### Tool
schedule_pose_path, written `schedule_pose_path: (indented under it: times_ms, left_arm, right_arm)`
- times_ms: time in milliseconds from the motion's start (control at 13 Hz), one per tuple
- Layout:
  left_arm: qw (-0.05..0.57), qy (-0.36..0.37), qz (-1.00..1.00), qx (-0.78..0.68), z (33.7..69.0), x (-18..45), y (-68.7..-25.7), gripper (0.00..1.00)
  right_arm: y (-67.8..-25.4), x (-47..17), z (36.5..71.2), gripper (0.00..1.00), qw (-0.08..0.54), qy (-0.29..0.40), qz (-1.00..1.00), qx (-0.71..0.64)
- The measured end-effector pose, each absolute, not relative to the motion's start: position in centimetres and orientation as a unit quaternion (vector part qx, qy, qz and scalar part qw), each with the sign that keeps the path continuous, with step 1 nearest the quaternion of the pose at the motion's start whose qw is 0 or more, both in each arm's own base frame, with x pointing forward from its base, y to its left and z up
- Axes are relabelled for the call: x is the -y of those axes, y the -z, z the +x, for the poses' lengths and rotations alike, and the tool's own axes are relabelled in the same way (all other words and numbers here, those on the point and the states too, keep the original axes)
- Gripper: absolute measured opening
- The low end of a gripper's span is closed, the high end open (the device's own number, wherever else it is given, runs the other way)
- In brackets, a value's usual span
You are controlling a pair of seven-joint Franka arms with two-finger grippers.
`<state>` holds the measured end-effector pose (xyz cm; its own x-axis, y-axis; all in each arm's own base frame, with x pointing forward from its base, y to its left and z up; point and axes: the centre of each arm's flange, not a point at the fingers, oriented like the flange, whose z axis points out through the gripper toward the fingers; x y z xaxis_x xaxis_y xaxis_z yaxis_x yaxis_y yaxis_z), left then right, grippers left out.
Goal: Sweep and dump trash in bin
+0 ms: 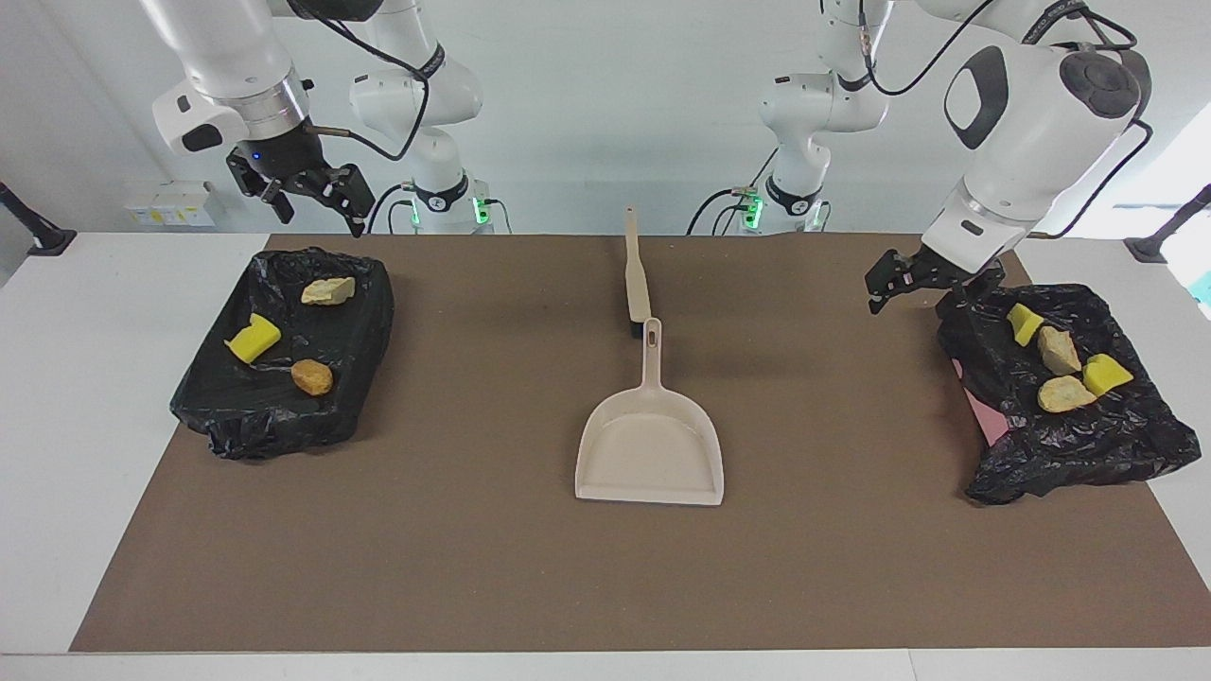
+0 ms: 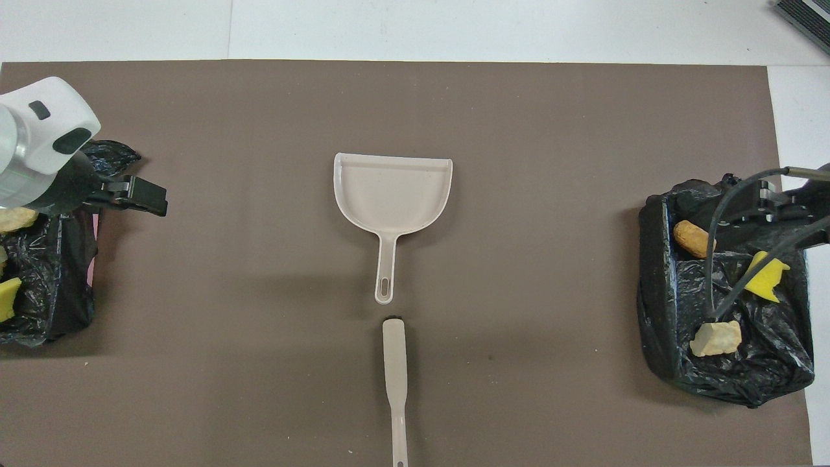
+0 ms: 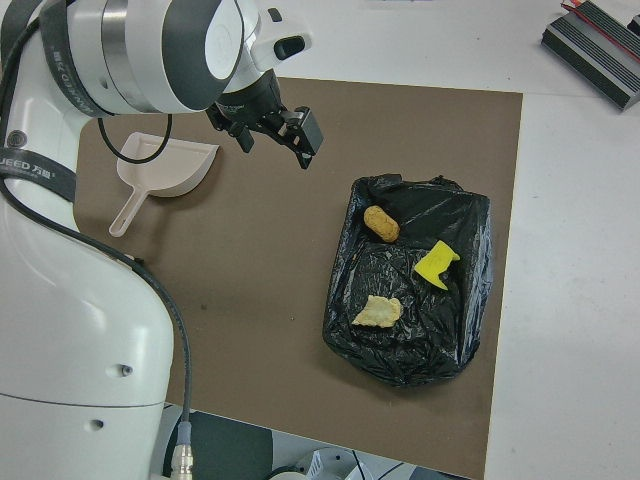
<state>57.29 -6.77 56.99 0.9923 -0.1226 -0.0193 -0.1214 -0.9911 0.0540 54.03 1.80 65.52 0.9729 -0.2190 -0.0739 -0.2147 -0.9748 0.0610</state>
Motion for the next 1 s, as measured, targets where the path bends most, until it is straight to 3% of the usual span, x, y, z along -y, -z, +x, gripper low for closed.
schedule_pose_path:
  times_ms: [462,1000]
  left_arm:
    - [0.024,0.028,0.997,0.07,54.0,5.5,-60.0,1.0]
    - [0.009,0.032,0.997,0.076,53.3,5.1,-61.3,1.0]
  right_arm:
    - [-65.5,-1.8,54.0,1.0,0.026,0.04,0.993,0.109]
    - [-65.5,-1.8,54.0,1.0,0.026,0.04,0.993,0.11]
